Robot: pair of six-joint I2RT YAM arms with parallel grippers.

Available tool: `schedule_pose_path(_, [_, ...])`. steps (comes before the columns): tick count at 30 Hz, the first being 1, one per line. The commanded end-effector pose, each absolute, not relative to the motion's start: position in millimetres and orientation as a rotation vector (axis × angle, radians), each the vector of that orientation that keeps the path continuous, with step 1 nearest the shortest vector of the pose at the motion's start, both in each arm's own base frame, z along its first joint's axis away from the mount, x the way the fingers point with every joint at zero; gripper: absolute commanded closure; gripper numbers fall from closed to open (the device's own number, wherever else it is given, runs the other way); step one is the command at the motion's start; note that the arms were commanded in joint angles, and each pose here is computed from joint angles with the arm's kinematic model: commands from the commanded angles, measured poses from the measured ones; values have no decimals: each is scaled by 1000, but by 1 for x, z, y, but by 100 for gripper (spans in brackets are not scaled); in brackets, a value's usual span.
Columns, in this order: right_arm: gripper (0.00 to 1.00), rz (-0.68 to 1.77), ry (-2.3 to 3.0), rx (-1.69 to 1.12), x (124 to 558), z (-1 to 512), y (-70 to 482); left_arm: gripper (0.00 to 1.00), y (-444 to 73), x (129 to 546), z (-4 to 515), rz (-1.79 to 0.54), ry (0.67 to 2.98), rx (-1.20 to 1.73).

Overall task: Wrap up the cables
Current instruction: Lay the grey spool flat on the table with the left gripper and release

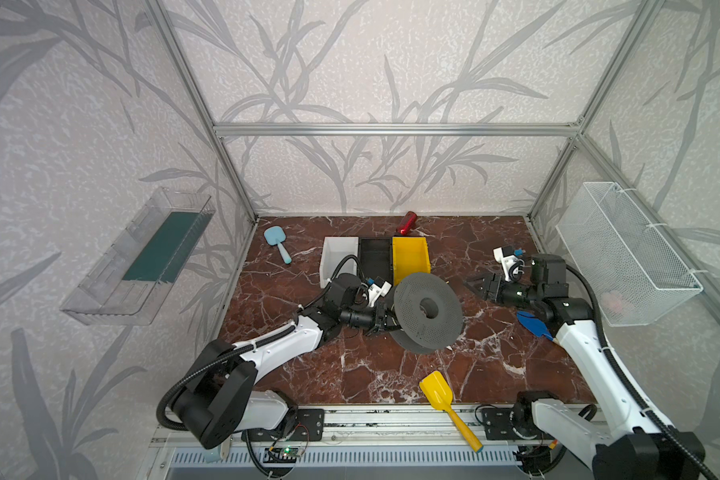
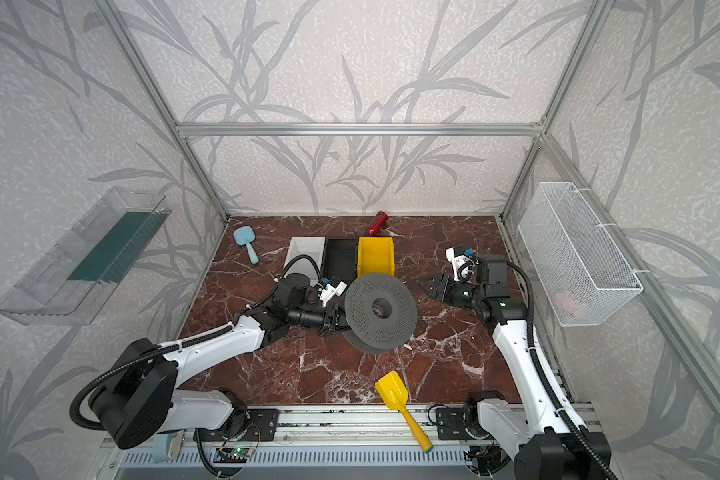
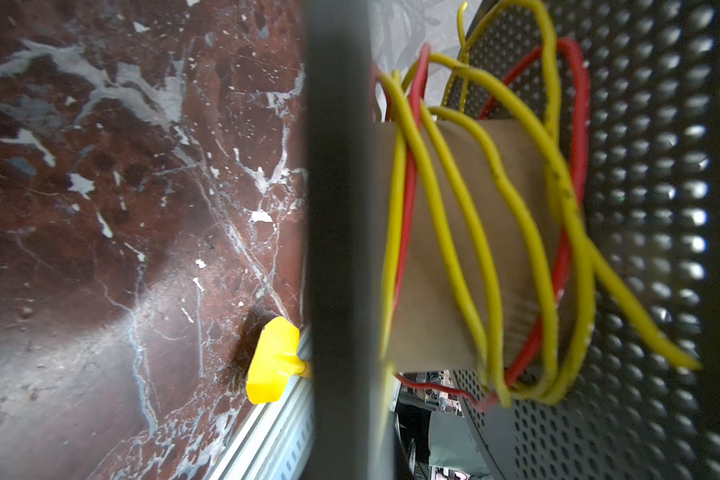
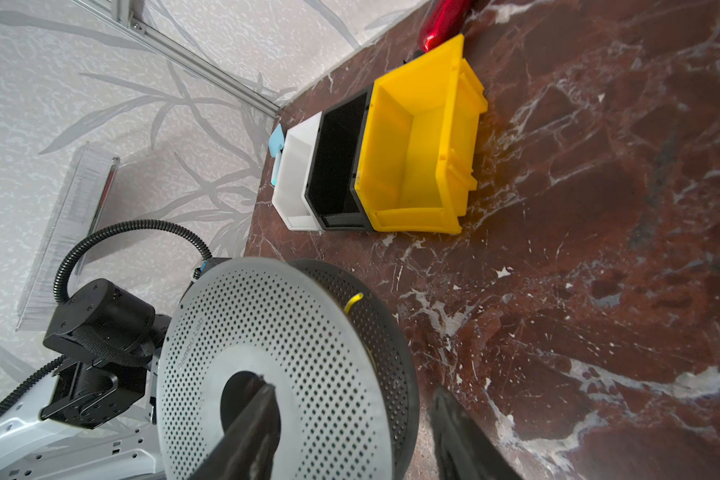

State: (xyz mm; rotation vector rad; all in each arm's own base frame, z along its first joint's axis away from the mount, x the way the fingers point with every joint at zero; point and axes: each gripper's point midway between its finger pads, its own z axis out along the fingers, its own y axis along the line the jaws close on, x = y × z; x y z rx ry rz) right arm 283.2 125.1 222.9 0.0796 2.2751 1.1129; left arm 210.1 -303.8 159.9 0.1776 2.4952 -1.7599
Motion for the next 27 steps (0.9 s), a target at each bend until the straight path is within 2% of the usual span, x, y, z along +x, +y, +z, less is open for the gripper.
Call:
schedule_pose_path(1, [41, 1109, 2219, 58, 289, 234, 125, 100, -311, 231, 170, -1772, 2360, 205])
schedule_pose_path(7, [37, 1109, 2222, 52, 285, 230, 125, 100, -300, 255, 134, -1719, 2397, 84])
schedule_pose_path(14, [35, 1096, 2230, 27, 288, 226, 125, 100, -279, 262, 90, -1540, 2513, -7])
schedule_pose_path(15, [35, 1082, 2234, 20, 288, 226, 125, 98, -275, 262, 84, -1510, 2538, -16])
schedule_pose_path(21, [34, 1035, 2241, -24, 288, 228, 128, 74, -251, 256, 64, -1381, 2625, -111])
schedule_pose_path(27, [33, 1044, 2219, -47, 288, 236, 133, 58, -231, 245, 63, -1233, 2693, -144])
